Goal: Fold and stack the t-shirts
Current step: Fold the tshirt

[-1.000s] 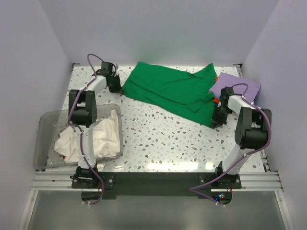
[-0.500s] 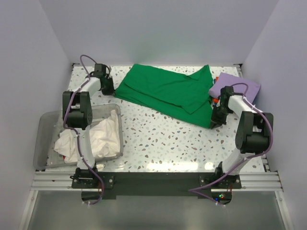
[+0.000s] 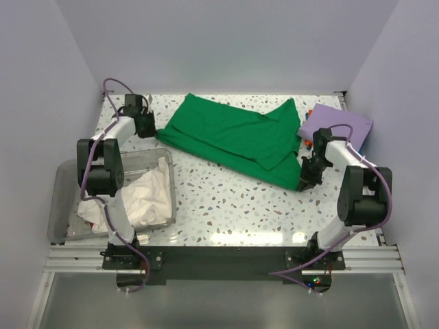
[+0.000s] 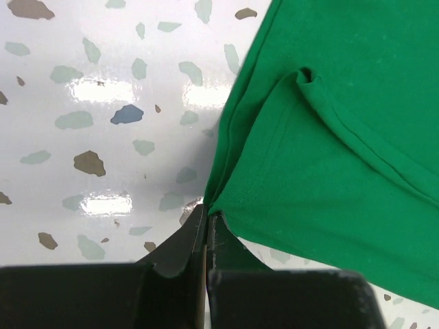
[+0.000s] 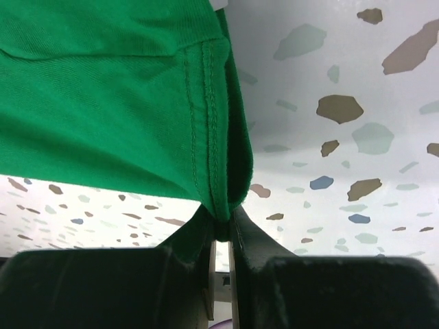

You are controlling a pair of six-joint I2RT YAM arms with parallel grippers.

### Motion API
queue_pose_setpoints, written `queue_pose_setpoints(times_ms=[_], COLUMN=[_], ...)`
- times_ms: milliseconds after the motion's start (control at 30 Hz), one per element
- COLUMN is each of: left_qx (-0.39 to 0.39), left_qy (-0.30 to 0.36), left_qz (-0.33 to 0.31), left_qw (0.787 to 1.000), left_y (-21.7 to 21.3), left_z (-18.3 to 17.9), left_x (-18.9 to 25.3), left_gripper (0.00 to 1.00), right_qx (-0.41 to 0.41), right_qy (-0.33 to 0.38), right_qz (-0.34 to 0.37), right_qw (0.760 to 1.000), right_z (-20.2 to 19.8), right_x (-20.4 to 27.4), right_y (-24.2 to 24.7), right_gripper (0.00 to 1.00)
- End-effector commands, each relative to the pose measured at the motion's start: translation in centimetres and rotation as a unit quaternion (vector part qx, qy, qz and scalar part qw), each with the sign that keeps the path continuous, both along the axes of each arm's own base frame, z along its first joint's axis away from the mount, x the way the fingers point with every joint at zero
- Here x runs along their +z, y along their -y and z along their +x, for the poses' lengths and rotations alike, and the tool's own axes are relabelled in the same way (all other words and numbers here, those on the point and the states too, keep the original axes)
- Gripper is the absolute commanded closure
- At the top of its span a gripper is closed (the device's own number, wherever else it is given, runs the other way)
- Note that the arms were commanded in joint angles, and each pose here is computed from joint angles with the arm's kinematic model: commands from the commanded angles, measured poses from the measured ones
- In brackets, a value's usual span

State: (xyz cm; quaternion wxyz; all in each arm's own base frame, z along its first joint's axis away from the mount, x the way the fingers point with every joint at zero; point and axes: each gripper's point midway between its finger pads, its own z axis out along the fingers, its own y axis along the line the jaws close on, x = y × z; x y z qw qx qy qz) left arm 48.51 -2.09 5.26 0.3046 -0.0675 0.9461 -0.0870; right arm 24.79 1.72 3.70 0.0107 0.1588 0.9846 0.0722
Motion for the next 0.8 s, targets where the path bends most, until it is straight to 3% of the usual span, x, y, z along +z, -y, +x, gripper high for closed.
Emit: queue_pose_setpoints(times_ms=[0, 133, 233, 300, 367, 400, 633, 767], left_qx=[0.019, 0.039, 0.046, 0.061, 0.067, 0.069, 0.037, 0.008], left_qy=[0.051, 0.02, 0.009, 0.011, 0.02, 0.02, 0.069, 0.079], left_qz=[0.044, 0.055, 0.056, 0.072, 0.074, 0.072, 0.044, -0.025], left_qw=[0.998, 0.998, 0.997, 0.995, 0.995, 0.995, 0.996, 0.997], left_y=[-2.7, -3.3, -3.4, -4.1, -4.3, -4.3, -0.2, 4.2], left_z=[1.3, -0.2, -0.7, -0.7, -0.4, -0.4, 1.9, 2.3], left_x=[2.8, 2.1, 2.3, 2.8, 3.8, 4.1, 7.5, 7.0], left_gripper=[1.0, 1.0, 0.82, 0.64, 0.47, 0.43, 0.3, 0.28], right_qx=[0.0, -0.002, 0.001, 0.004, 0.009, 0.011, 0.078, 0.095], right_qy=[-0.011, -0.02, -0.019, -0.015, 0.006, 0.012, 0.113, 0.148], right_qz=[-0.016, -0.014, -0.015, -0.017, -0.024, -0.024, 0.018, 0.067], right_qw=[1.0, 1.0, 1.0, 1.0, 1.0, 1.0, 0.99, 0.982], right_z=[-1.4, -2.0, -2.2, -2.1, -1.2, -1.0, 4.2, 6.7], right_x=[1.0, 0.5, 0.6, 1.1, 2.2, 2.7, 6.5, 5.9], right_y=[0.6, 0.5, 0.4, 0.3, 0.1, -0.1, -6.9, -11.6], right_gripper=[1.0, 1.0, 0.8, 0.63, 0.57, 0.54, 0.51, 0.53])
